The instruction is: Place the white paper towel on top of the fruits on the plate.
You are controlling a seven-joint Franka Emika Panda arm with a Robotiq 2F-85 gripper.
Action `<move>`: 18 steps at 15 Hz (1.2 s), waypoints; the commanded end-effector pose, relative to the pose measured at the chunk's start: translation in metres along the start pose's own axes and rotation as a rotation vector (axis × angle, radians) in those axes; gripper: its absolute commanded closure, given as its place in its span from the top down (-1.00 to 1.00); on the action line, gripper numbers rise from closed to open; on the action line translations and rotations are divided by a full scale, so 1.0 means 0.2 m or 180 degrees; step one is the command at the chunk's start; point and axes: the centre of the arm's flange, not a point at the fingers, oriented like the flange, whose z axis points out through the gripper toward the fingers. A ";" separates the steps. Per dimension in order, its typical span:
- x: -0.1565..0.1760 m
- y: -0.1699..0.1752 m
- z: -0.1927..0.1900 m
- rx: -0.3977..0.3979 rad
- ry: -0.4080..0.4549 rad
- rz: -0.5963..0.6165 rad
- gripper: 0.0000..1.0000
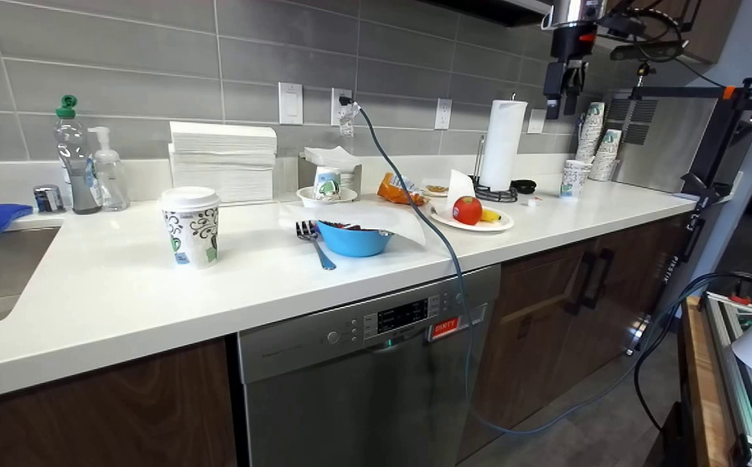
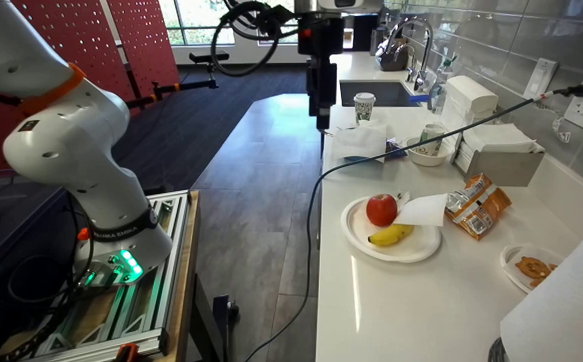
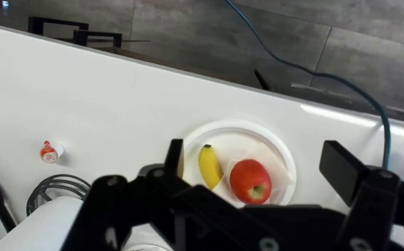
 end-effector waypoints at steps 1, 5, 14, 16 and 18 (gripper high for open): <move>0.35 0.10 0.05 0.0286 -0.0018 0.0569 1.00; 0.58 0.23 0.14 0.0499 -0.0002 0.1205 1.00; 0.65 0.28 0.22 0.0390 -0.0181 0.1258 1.00; 0.78 0.32 0.23 0.0360 -0.0258 0.1233 1.00; 0.89 0.37 0.25 0.0312 -0.0362 0.1185 1.00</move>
